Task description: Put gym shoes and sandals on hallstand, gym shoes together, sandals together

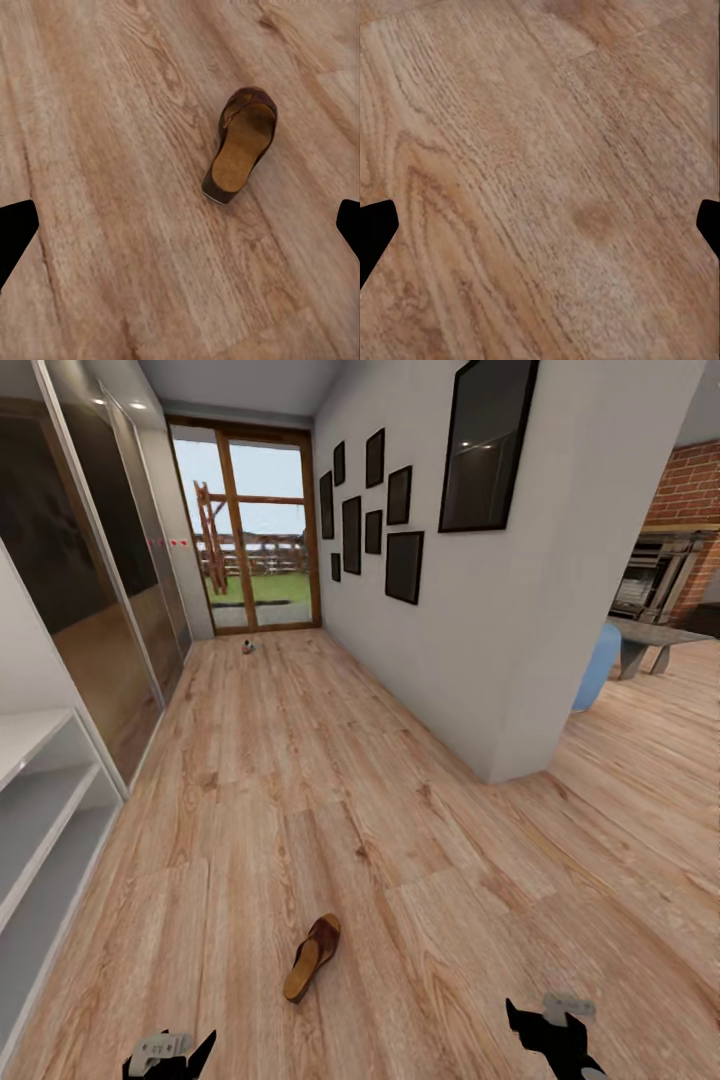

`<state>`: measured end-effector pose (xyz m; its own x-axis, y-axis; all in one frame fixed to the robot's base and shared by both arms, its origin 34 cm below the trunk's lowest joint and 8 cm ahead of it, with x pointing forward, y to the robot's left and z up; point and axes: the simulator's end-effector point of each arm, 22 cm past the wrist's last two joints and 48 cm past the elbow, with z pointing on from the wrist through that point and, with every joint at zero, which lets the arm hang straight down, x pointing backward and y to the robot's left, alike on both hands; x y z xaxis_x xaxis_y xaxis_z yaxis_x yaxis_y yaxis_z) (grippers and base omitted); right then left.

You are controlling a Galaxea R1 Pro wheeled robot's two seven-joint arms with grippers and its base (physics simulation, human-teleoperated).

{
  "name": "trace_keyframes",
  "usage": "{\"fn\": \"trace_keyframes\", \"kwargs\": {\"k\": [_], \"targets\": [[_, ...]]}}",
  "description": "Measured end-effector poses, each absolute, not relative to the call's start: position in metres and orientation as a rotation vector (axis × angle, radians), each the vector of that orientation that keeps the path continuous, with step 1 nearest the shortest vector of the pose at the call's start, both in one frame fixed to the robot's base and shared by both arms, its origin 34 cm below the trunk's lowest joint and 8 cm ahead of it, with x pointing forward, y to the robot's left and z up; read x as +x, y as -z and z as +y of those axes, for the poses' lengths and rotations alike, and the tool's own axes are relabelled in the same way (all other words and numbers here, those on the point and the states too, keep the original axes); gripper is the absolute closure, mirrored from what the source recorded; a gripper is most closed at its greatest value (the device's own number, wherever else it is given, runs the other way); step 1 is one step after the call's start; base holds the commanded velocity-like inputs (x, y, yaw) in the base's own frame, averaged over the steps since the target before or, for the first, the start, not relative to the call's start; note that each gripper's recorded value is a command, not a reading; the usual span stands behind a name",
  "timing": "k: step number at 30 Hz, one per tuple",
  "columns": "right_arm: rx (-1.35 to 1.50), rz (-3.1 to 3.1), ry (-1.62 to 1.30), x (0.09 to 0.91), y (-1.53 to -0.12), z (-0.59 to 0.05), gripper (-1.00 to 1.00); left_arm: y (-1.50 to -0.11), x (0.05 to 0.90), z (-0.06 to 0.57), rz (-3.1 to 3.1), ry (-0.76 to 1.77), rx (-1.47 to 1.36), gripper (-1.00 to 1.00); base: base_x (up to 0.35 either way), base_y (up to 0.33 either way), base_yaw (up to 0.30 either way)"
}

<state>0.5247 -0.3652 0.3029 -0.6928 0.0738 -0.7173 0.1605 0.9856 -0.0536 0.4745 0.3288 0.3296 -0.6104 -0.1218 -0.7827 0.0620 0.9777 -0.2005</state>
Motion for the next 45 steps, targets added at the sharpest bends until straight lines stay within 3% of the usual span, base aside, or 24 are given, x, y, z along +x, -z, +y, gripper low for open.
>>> {"fn": "trace_keyframes", "kwargs": {"k": [18,45], "targets": [[0.149,2.146,0.209,0.672,-0.465,-0.402,-1.0,-0.364,0.6,0.28,2.26,0.209,0.107,-1.0,0.0,0.0,-0.006],[0.07,2.146,0.075,0.683,-0.48,-0.379,-1.0,-0.361,0.601,0.265,2.278,0.191,0.159,-1.0,0.076,0.0,0.0]]}}
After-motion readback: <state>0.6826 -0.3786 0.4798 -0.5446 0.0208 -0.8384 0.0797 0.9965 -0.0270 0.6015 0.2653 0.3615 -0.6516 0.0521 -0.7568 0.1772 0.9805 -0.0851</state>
